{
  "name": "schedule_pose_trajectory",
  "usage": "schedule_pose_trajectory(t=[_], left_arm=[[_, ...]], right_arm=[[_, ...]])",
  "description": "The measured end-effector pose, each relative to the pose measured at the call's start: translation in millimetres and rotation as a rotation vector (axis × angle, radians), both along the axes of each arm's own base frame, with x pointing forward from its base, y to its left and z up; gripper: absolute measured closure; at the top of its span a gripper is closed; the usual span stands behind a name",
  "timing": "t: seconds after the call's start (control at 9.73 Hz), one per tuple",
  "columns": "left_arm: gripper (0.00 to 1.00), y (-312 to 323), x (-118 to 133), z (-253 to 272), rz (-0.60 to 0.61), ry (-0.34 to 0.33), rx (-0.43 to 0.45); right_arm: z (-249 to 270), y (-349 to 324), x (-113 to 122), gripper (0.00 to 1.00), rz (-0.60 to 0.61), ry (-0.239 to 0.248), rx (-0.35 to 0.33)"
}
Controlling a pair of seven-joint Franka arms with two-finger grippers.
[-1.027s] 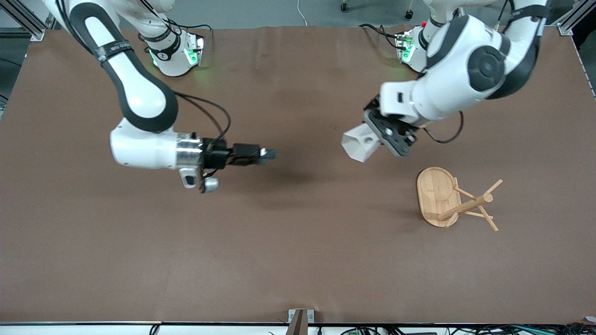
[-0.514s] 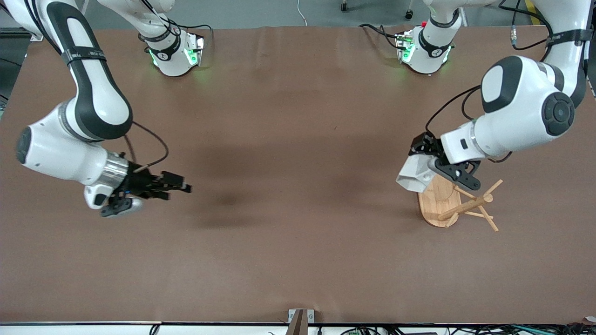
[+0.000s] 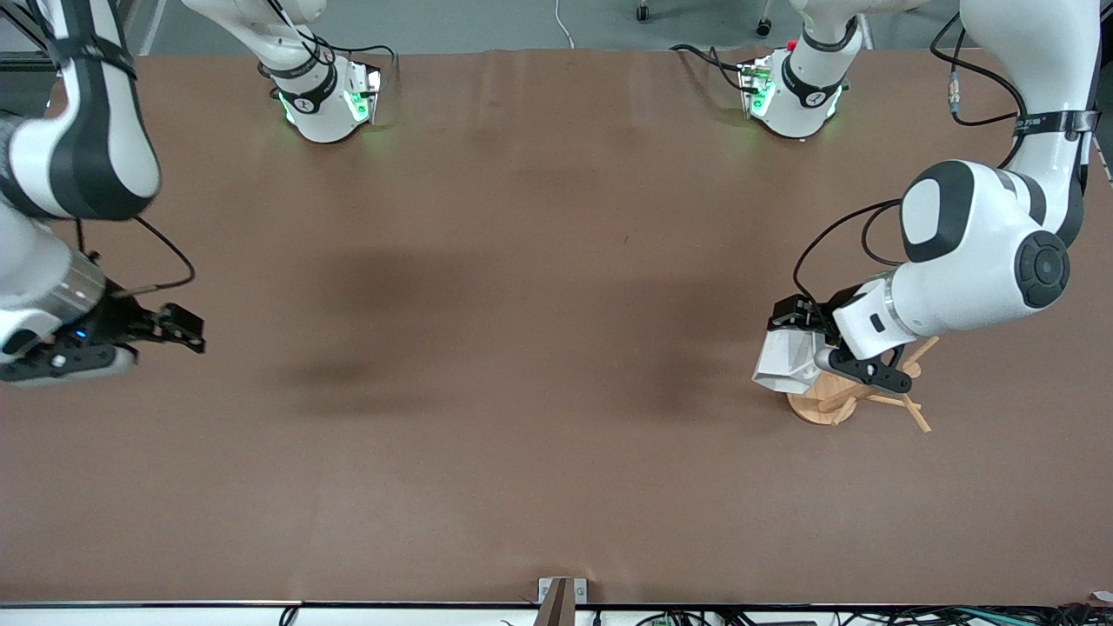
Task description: Hang cup on rack
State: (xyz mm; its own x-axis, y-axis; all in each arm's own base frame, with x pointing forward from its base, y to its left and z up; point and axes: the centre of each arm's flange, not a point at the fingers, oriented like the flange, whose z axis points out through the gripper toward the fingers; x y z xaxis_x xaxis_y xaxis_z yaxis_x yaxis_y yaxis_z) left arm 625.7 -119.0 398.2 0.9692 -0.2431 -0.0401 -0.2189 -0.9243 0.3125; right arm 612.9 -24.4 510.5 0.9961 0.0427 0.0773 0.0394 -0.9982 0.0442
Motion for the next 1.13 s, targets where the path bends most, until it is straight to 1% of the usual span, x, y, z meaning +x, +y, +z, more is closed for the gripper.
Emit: schedule_pose_trajectory(t=[0.1, 0.21, 0.31, 0.41, 0.51, 0.62, 0.82, 0.92, 1.13], left_arm=[[0.27, 7, 2, 2, 0.016, -0.004, 0.003], [0.27, 12, 4, 3, 0.033, -0.004, 0.006], [0.27, 16, 5, 3, 0.057, 0.001, 0.010], [0.27, 23, 6, 3, 0.079, 0.004, 0.015], [0.27, 28, 7, 3, 0.089, 0.004, 0.018], [0.27, 32, 8, 2, 0.097, 0.005, 0.020], [0.27, 41, 8, 1, 0.113, 0.008, 0.022], [0.27, 47, 9, 0, 0.121, 0.011, 0.025], [0.27, 50, 6, -7, 0.125, 0.029, 0.028]], right_arm=[[27, 0, -11, 0.00, -0.083, 0.020, -0.003], [51, -1, -21, 0.00, -0.130, 0.034, -0.004], [73, -7, -30, 0.00, -0.168, 0.049, 0.023], [95, -21, -40, 0.00, -0.206, 0.052, 0.054], [121, -44, -49, 0.00, -0.249, 0.040, 0.067], [142, -66, -58, 0.00, -0.266, 0.027, 0.069], [159, -91, -74, 0.00, -0.240, 0.049, 0.068], [160, -92, -77, 0.00, -0.236, 0.057, 0.069], [158, -81, -75, 0.00, -0.212, 0.066, 0.041]])
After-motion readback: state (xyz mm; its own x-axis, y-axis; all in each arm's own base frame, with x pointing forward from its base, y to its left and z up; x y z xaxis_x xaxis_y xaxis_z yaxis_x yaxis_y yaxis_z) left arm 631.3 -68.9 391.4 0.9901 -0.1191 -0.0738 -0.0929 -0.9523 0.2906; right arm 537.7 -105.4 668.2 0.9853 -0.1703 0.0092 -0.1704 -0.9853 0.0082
